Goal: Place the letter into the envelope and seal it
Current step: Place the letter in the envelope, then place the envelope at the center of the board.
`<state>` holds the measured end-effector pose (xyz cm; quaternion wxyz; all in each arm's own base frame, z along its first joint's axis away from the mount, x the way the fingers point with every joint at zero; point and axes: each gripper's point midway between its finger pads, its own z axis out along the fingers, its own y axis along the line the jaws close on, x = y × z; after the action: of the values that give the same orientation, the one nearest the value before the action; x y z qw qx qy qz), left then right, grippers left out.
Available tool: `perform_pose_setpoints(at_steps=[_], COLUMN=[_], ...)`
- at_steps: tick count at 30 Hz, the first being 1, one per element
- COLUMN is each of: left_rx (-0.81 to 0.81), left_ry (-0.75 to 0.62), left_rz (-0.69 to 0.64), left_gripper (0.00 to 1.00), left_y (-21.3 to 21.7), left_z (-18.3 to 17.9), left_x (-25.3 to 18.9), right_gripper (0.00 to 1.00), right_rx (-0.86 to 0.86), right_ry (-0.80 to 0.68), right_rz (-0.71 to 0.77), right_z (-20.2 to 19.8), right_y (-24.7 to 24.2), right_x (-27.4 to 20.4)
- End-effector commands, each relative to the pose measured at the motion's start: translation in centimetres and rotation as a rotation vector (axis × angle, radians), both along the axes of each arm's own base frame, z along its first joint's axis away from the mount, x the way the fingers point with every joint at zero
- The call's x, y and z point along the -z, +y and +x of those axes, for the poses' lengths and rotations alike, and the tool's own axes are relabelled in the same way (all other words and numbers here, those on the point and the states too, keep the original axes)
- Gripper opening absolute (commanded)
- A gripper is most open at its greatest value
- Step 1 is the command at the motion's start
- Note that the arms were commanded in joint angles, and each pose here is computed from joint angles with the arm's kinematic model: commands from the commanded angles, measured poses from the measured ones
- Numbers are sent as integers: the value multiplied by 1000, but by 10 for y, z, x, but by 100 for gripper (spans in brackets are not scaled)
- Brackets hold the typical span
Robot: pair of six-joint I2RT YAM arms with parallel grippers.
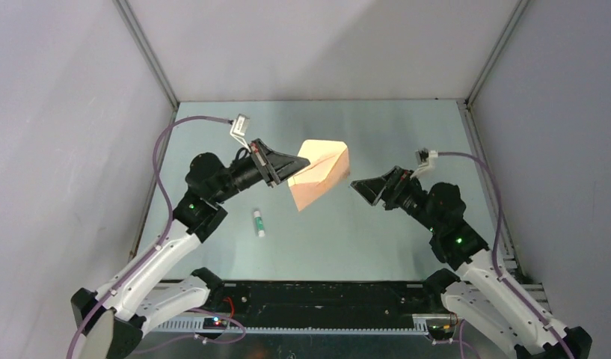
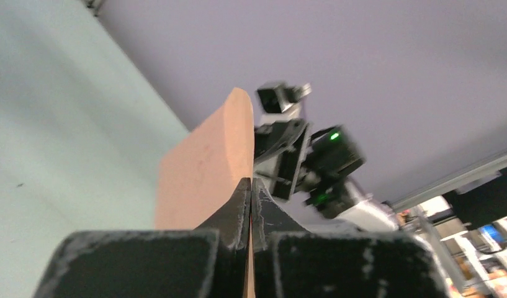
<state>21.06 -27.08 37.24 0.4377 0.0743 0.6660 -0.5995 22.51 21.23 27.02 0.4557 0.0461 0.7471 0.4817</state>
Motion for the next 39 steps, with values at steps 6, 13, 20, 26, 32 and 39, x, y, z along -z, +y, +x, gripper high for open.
perform_pose_setpoints(at_steps=[6, 13, 20, 26, 32, 39], left_rx=[83, 109, 115, 116, 113, 84], left_ry=[-39, -22, 0, 6, 19, 31], left_rz=[-307, -388, -409, -418, -411, -367], left_gripper=[0, 0, 0, 0, 0, 1], left_y=[7, 9, 9, 10, 8, 9], left_z=[-15, -17, -16, -18, -15, -12], left_x=[-67, -84, -82, -81, -76, -66], right_gripper=[93, 93, 87, 69, 53, 0], right_rx=[-176, -239, -322, -319, -350, -383], right_ry=[-309, -405, -538, -547, -562, -528], right_rz=[451, 513, 577, 646, 680, 661], right_z=[-28, -34, -49, -48, -50, -49], right_y=[21, 38, 52, 50, 53, 60], right_x=[-76, -88, -118, -128, -140, -138])
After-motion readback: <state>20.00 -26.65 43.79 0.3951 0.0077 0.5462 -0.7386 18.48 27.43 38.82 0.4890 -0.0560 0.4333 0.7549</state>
